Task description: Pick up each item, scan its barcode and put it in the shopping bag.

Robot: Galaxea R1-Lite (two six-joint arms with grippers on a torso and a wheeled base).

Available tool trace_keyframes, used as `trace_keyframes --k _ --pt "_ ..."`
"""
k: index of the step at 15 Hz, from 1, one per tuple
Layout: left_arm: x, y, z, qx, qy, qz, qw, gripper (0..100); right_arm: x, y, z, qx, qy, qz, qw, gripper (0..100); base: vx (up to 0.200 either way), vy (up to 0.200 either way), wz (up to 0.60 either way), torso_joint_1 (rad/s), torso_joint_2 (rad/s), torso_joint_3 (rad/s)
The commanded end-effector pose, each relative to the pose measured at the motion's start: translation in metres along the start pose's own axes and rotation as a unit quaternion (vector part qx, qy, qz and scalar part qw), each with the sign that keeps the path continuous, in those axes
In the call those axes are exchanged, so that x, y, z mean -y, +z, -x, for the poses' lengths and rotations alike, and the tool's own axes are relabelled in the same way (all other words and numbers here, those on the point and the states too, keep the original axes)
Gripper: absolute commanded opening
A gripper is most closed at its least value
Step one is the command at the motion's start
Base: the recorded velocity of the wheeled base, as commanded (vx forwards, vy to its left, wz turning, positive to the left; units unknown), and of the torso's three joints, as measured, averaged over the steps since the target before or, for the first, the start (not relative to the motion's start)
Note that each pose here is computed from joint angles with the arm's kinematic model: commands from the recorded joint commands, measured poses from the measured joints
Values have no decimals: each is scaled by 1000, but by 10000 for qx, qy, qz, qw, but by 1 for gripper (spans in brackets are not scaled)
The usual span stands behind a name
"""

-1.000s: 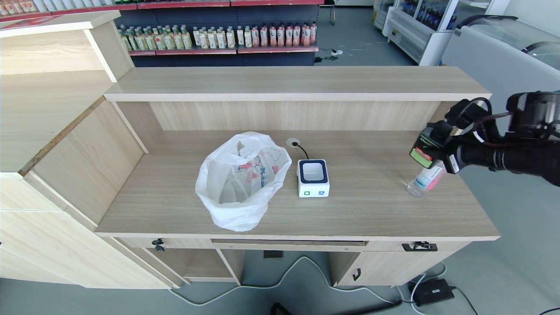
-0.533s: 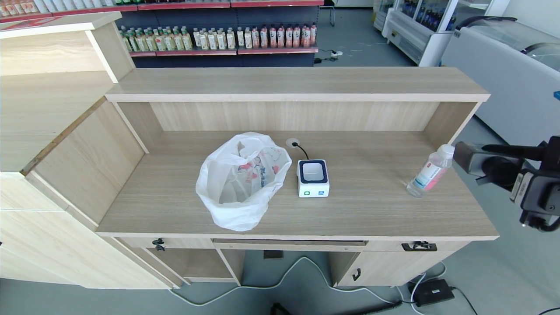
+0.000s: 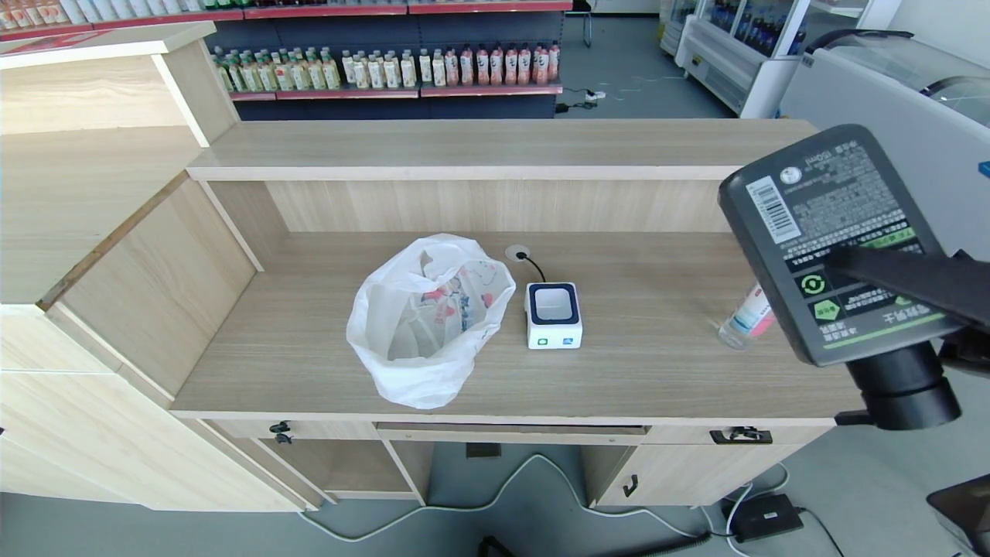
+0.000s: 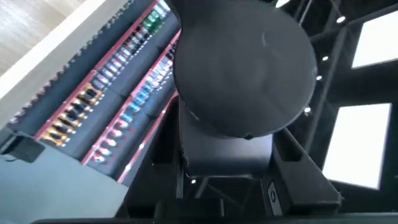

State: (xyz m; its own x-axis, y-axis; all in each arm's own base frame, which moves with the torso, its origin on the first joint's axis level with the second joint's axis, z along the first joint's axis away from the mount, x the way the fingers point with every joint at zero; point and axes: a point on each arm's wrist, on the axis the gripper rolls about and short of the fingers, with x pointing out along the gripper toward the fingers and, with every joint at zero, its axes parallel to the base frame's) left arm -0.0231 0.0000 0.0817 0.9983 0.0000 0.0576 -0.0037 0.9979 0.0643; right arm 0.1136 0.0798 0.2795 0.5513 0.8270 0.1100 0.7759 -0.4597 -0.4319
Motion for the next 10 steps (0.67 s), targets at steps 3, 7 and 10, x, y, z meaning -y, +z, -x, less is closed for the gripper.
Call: trace_keyframes --k 3,7,10 --pt "0 0 0 3 0 0 10000 100 20 7 22 10 -586 610 9964 0 0 0 0 0 0 0" --pt "0 0 0 3 0 0 10000 100 19 17 30 439 -1171 518 9908 0 0 0 0 0 0 0" --pt "0 0 0 3 0 0 10000 100 18 25 45 373 -1038 365 9932 0 0 0 0 0 0 0"
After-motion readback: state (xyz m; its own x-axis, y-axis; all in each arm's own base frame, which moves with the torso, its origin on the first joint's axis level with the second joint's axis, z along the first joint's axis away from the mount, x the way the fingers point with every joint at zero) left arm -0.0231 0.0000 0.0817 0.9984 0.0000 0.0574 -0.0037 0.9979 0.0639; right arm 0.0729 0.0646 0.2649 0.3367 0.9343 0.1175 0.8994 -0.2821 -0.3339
